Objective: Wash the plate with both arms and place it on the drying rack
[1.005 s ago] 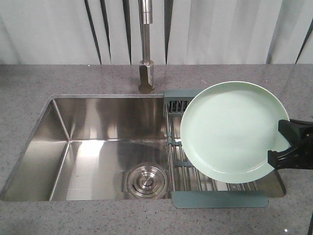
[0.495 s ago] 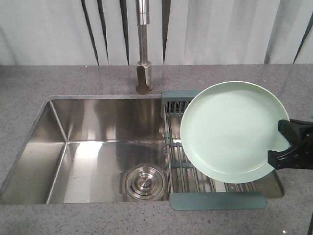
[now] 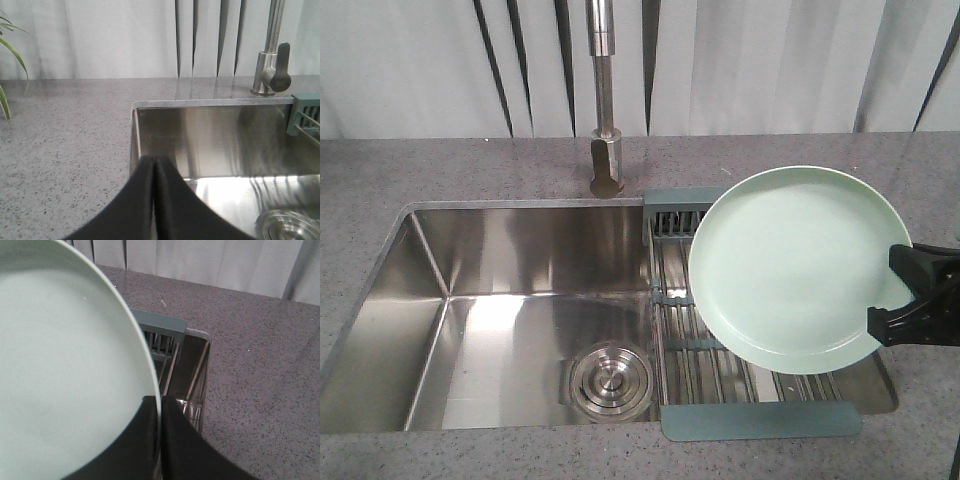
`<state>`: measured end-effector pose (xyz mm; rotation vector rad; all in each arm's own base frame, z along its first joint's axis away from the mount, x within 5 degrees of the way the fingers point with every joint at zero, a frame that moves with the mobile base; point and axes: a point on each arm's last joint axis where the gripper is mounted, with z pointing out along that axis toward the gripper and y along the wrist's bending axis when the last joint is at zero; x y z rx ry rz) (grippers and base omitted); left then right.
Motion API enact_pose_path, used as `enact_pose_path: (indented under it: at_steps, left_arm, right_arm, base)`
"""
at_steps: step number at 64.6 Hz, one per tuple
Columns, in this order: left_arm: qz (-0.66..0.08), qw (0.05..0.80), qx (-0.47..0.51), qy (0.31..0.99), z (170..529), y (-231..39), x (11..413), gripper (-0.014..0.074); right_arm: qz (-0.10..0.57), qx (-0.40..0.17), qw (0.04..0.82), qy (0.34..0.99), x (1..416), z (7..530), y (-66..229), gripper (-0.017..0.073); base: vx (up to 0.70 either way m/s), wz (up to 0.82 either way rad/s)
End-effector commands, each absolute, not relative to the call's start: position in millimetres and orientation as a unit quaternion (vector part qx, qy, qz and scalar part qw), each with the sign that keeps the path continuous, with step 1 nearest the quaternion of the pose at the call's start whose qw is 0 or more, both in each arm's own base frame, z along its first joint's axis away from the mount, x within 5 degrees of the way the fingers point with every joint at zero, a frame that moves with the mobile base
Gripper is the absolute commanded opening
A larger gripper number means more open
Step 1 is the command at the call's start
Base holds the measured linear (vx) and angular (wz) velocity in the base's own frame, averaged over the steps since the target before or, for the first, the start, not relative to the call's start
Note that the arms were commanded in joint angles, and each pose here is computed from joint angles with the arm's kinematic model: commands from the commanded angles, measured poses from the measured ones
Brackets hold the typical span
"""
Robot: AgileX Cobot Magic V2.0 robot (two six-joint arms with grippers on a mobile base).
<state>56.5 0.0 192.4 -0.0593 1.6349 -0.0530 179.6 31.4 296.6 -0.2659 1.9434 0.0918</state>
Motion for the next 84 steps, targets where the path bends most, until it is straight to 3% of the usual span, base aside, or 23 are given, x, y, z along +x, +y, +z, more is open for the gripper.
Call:
enact_pose_path:
  at_steps: [1, 84]
  left_arm:
    - [-0.032, 0.708, -0.031, 0.705, 193.0, -0.2, 56.4, -0.0006]
    - [-0.032, 0.708, -0.031, 0.705, 193.0, -0.2, 56.4, -0.0006]
  right_arm:
    - [0.031, -0.101, 0.601, 0.792, 181.0, 314.2, 29.3, -0.0010]
    - [0.031, -0.101, 0.601, 0.792, 181.0, 314.2, 29.3, -0.0010]
  base:
    - [0.02, -0.02]
    - [0.03, 0.00]
